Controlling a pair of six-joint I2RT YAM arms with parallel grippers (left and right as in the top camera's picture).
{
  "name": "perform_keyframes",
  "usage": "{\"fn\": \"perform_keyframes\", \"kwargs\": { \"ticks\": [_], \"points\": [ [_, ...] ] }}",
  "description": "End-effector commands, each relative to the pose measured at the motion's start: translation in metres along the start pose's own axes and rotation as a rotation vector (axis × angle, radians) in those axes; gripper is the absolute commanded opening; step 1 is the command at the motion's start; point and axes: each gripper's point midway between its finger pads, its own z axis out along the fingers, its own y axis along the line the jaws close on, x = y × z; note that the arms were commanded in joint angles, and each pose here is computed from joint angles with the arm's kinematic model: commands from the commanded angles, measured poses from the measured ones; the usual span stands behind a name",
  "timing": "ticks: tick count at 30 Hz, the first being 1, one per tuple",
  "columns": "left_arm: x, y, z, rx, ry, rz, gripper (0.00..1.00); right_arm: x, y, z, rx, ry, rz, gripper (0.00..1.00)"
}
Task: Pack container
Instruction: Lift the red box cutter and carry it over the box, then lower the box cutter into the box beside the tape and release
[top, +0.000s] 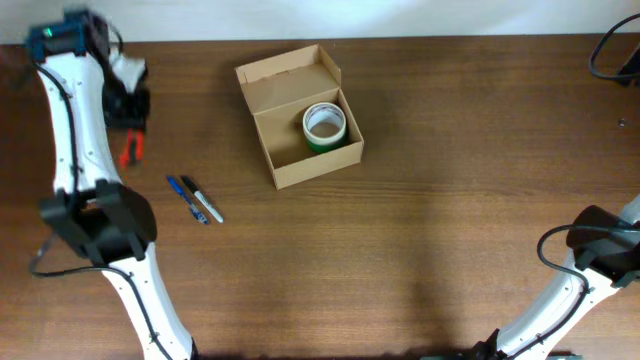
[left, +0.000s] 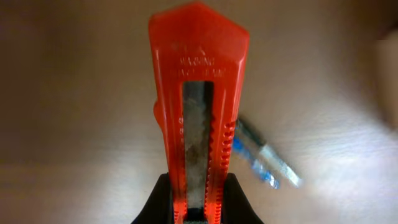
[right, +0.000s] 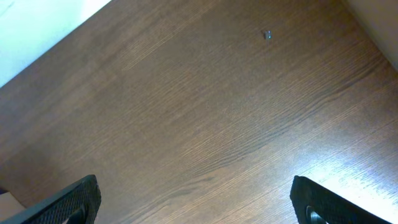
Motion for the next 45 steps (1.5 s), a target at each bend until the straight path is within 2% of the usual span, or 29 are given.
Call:
{"fn": "perform_keyframes", "kwargs": {
  "ticks": [1,5,7,11,15,21,27,35,45],
  "points": [
    [-0.038,-0.048,-0.077,0.019,-0.276,0.166,0.02,0.001,0.004,-0.006,-0.008,-0.007,0.003,0.99],
    [-0.05,-0.111,-0.116,0.014,-0.406,0.424,0.02,0.001,0.004,-0.006,-0.008,-0.007,0.003,0.99],
    [-0.048,-0.169,-0.122,0.048,-0.432,0.62,0.02,0.001,0.004,-0.006,-0.008,-0.007,0.003,0.99],
    [-0.031,-0.257,-0.122,0.08,-0.437,0.951,0.02,0.001,0.004,-0.006,-0.008,-0.007,0.003,0.99],
    [-0.013,-0.318,-0.115,0.1,-0.422,1.121,0.02,0.001,0.004,-0.006,-0.008,-0.007,0.003,0.99],
    [0.013,-0.344,-0.078,0.141,-0.276,1.23,0.01,0.001,0.004,-0.006,-0.008,-0.007,0.003,0.99],
    [0.02,-0.337,-0.028,0.113,-0.129,1.242,0.01,0.001,0.004,-0.006,-0.008,-0.007,0.003,0.99],
    [0.004,-0.337,0.008,0.049,-0.134,1.209,0.02,0.001,0.004,-0.006,-0.008,-0.007,0.003,0.99],
    [-0.005,-0.323,0.023,0.046,-0.116,1.143,0.02,0.001,0.004,-0.006,-0.009,-0.007,0.003,0.99]
  ]
}}
